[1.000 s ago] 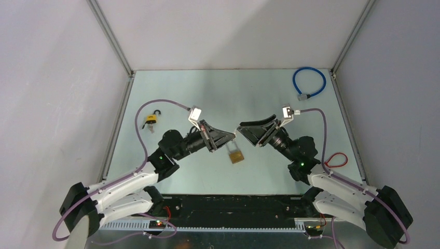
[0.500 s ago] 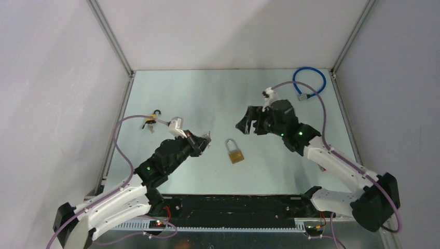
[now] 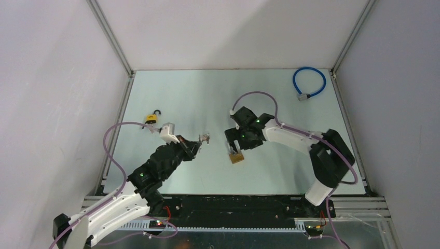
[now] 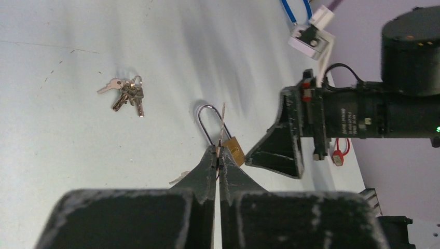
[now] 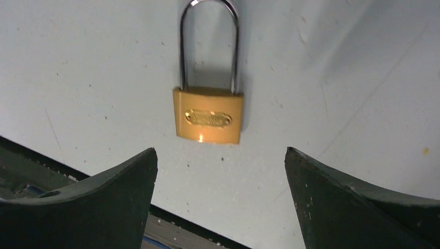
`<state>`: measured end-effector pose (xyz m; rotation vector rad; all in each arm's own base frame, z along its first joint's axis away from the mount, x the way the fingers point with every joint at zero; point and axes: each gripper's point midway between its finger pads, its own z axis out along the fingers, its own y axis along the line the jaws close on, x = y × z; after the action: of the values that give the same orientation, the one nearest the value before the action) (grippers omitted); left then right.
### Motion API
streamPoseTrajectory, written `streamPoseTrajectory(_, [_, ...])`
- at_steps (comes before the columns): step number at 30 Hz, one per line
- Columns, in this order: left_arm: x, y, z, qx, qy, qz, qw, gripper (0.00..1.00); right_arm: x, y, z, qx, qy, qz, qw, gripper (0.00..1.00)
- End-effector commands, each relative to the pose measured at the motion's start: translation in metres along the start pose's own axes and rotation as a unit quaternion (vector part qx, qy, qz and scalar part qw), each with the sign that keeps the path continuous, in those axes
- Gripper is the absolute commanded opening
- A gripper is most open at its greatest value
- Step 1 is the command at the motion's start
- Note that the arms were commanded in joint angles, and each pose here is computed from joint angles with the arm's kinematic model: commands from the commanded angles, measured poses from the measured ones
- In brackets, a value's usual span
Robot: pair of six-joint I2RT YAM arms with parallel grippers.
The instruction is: Unlock with the key
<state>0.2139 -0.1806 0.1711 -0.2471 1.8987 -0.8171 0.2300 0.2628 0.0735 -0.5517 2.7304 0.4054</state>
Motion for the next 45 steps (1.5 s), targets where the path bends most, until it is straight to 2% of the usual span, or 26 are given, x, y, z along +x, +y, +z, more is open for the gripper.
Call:
streamPoseTrajectory(1, [-0.007, 0.007, 0.0, -0.014, -0.02, 0.004, 1.0, 0.0, -0.015, 0.006, 0.011, 0.027, 0.019, -0.035, 0.999, 0.94])
streamPoseTrajectory(10, [-0.012, 0.008, -0.005, -0.007, -0.034, 0.01, 0.999, 0.0, -0.013, 0.016, 0.044, 0.044, 0.061, -0.042, 0.996, 0.89])
streamPoseTrajectory(17, [-0.012, 0.009, -0.007, -0.005, -0.036, 0.011, 0.999, 0.0, -0.01, 0.009, 0.065, 0.095, 0.079, -0.05, 0.991, 0.85])
streamPoseTrajectory(26, [-0.012, 0.008, -0.008, 0.0, -0.036, 0.012, 0.999, 0.0, -0.001, 0.005, 0.077, 0.126, 0.097, -0.037, 0.987, 0.72])
streamPoseTrajectory(30, [-0.011, 0.007, -0.009, 0.005, -0.034, 0.014, 0.999, 0.0, 0.0, 0.005, 0.074, 0.134, 0.09, -0.026, 0.987, 0.61])
streamPoseTrajectory(31, [-0.011, 0.006, -0.009, 0.006, -0.033, 0.014, 0.999, 0.0, -0.004, 0.007, 0.072, 0.131, 0.08, -0.017, 0.988, 0.54])
streamPoseTrajectory(39, [-0.006, -0.006, -0.006, 0.023, -0.008, 0.024, 0.999, 0.0, -0.034, 0.008, 0.035, 0.137, 0.001, 0.074, 0.988, 0.11])
streamPoseTrajectory(42, [-0.004, -0.015, -0.004, 0.038, 0.004, 0.027, 0.999, 0.0, -0.051, 0.007, 0.014, 0.134, -0.04, 0.119, 0.983, 0.01])
streamPoseTrajectory(45, [-0.002, -0.03, -0.003, 0.067, 0.02, 0.033, 0.997, 0.0, -0.067, 0.006, -0.015, 0.118, -0.077, 0.156, 0.978, 0.0])
